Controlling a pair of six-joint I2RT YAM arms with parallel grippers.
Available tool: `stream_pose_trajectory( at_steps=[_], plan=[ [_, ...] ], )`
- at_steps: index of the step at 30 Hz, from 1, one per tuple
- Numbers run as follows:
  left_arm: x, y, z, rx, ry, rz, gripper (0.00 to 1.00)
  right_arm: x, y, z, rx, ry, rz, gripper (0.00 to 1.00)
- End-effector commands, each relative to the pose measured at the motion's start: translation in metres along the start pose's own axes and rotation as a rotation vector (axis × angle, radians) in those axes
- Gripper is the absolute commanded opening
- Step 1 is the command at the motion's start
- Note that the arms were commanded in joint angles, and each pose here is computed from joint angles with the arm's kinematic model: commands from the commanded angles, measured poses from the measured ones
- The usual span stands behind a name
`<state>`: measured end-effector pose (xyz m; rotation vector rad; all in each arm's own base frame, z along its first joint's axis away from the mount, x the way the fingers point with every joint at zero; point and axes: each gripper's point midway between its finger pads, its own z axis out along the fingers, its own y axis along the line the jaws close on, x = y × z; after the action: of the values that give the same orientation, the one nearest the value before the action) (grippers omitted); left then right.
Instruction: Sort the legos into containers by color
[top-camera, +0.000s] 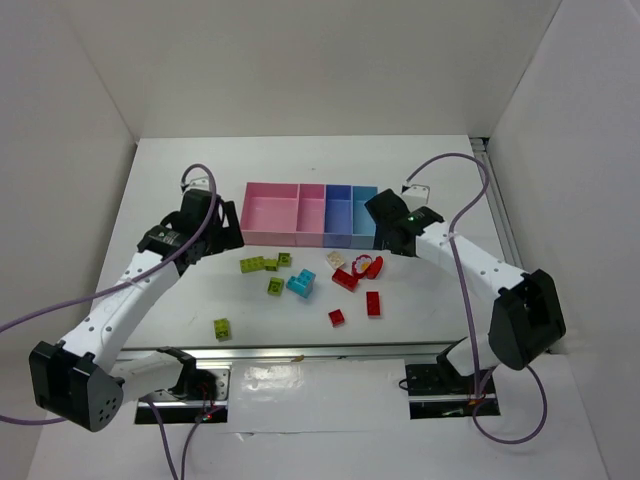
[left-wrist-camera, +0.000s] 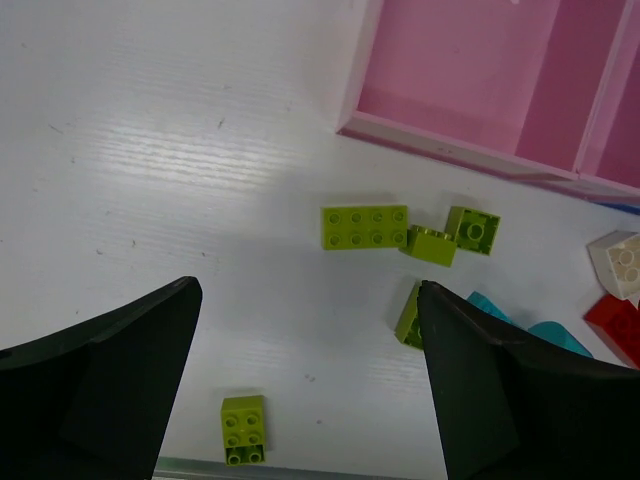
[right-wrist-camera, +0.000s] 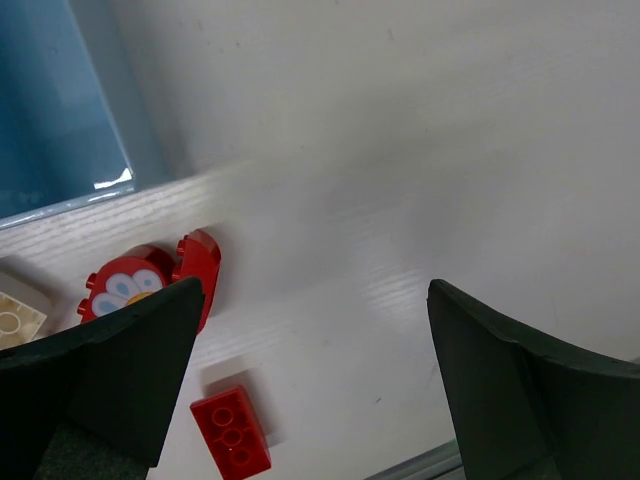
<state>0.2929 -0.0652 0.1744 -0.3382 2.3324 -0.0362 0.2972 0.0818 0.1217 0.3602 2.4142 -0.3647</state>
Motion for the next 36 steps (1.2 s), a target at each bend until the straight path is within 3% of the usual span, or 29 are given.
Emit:
stream_pose_trajectory(
  at_steps=[1, 7, 12, 16, 22, 25, 31, 36],
  plan=[
    [0.003, -0.009, -0.005, 0.054, 0.011, -0.004, 1.00, -0.015, 0.004, -0.005, -0.072, -0.070, 0.041, 1.00],
    [0.017, -0.005, 0.001, 0.018, 0.074, -0.027, 1.00, -0.017, 0.012, -0.014, -0.169, -0.067, 0.065, 1.00],
    [0.054, 0.007, 0.008, -0.059, 0.202, -0.051, 0.99, -0.012, 0.013, -0.021, -0.219, -0.055, 0.063, 1.00],
    [0.100, 0.017, 0.007, -0.137, 0.314, -0.125, 0.97, -0.005, 0.010, -0.027, -0.255, -0.058, 0.085, 1.00],
    [0.121, 0.023, -0.007, -0.142, 0.323, -0.231, 0.96, -0.010, 0.019, -0.034, -0.308, -0.054, 0.086, 1.00],
    [0.143, 0.036, -0.009, -0.247, 0.377, -0.336, 0.94, -0.008, 0.022, -0.029, -0.296, -0.039, 0.066, 1.00],
    [0.189, 0.040, -0.003, -0.316, 0.532, -0.389, 0.91, -0.005, 0.026, -0.024, -0.296, -0.024, 0.048, 1.00],
    [0.198, 0.046, 0.002, -0.366, 0.506, -0.413, 0.89, -0.002, 0.033, -0.019, -0.297, -0.006, 0.039, 1.00]
  ],
)
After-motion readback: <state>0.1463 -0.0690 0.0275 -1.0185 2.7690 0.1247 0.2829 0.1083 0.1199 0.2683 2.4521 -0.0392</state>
